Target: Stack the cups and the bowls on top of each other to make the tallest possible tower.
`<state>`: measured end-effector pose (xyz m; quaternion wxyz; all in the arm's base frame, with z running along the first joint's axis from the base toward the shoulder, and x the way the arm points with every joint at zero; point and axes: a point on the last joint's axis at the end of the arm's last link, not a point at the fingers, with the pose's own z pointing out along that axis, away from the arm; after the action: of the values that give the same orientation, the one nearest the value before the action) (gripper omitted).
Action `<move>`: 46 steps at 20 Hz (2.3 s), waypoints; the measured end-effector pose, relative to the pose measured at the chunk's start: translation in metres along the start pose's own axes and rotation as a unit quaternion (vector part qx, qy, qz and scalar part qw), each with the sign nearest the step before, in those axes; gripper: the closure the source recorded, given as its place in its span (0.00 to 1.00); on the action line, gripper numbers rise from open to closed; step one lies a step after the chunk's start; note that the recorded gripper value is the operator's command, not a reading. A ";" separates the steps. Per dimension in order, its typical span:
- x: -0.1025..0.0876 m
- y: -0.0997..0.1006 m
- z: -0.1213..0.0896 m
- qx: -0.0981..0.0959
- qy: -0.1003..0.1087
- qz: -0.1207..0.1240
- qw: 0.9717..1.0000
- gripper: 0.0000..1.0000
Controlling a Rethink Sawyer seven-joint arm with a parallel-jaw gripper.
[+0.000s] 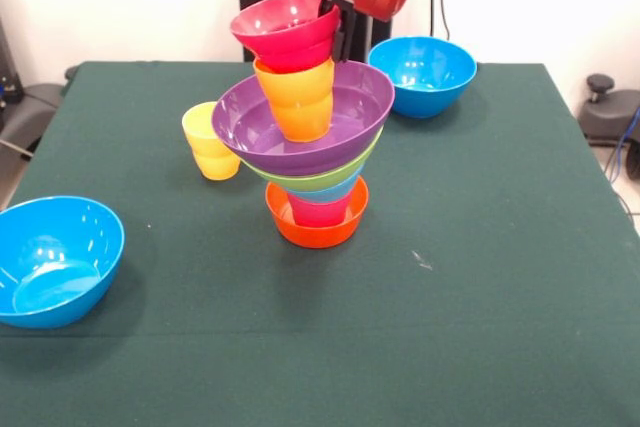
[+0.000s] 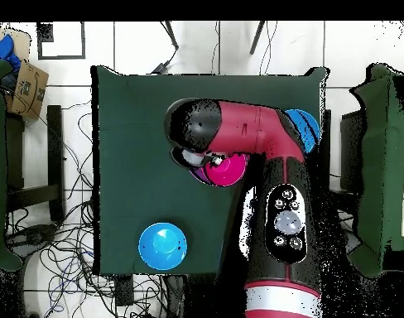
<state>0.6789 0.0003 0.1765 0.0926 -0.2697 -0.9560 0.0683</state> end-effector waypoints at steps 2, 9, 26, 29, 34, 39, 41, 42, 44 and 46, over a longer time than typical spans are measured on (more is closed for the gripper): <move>0.002 0.000 0.002 0.001 0.003 -0.001 1.000 1.00; 0.008 -0.001 0.007 0.003 0.011 -0.002 1.000 1.00; 0.016 -0.004 0.005 0.005 0.013 -0.004 1.000 1.00; 0.016 -0.004 0.005 0.005 0.010 -0.005 1.000 1.00; 0.014 -0.005 0.007 0.007 0.000 -0.008 1.000 1.00; 0.012 -0.008 0.009 0.014 -0.008 -0.014 1.000 1.00; 0.012 -0.009 0.010 0.017 -0.010 -0.016 1.000 1.00; 0.012 -0.009 0.010 0.018 -0.010 -0.016 1.000 1.00; 0.012 -0.009 0.010 0.017 -0.010 -0.016 1.000 1.00; 0.012 -0.009 0.010 0.017 -0.010 -0.016 1.000 1.00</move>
<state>0.6622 -0.0017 0.1697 0.0890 -0.2518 -0.9599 0.0855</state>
